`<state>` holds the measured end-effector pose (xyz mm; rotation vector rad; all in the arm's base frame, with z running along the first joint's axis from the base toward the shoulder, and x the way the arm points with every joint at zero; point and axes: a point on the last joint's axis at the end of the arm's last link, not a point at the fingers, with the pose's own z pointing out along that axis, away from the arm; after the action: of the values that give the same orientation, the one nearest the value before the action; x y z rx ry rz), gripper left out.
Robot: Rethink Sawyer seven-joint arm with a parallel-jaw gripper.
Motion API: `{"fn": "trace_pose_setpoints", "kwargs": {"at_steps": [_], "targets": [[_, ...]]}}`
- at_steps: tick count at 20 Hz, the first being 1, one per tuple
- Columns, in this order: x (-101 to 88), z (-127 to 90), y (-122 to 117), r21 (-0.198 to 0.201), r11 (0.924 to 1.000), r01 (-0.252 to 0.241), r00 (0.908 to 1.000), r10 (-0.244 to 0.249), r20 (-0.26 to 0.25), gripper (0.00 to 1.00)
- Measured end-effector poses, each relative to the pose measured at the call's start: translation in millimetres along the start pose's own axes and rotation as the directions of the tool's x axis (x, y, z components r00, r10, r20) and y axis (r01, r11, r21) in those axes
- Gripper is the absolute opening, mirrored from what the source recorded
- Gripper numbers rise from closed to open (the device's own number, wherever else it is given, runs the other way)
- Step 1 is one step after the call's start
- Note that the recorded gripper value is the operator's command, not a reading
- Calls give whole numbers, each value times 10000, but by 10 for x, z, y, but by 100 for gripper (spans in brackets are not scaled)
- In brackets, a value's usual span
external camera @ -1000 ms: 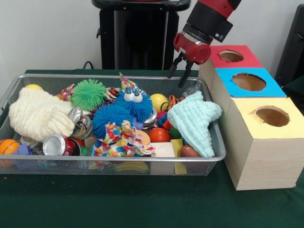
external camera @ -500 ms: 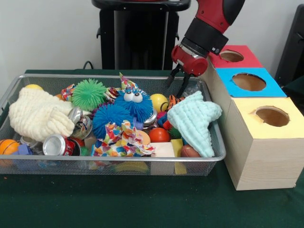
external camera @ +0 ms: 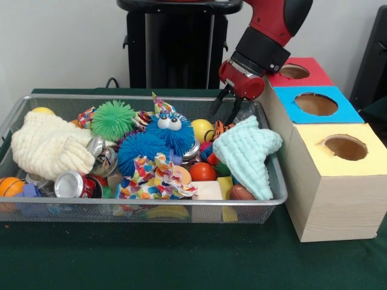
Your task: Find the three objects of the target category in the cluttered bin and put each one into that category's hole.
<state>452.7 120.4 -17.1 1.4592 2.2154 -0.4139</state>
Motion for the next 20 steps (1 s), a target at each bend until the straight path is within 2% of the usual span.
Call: {"fn": "trace_pose_setpoints", "kwargs": {"at_steps": [10,16,20], "targets": [[-10,-33,33,-123,9999,-20,10000,20,40,100],[-15,-207,123,-431,9991,2,9999,4,140,100],[10,-356,157,-472,9989,52,10000,-51,15,100]]}}
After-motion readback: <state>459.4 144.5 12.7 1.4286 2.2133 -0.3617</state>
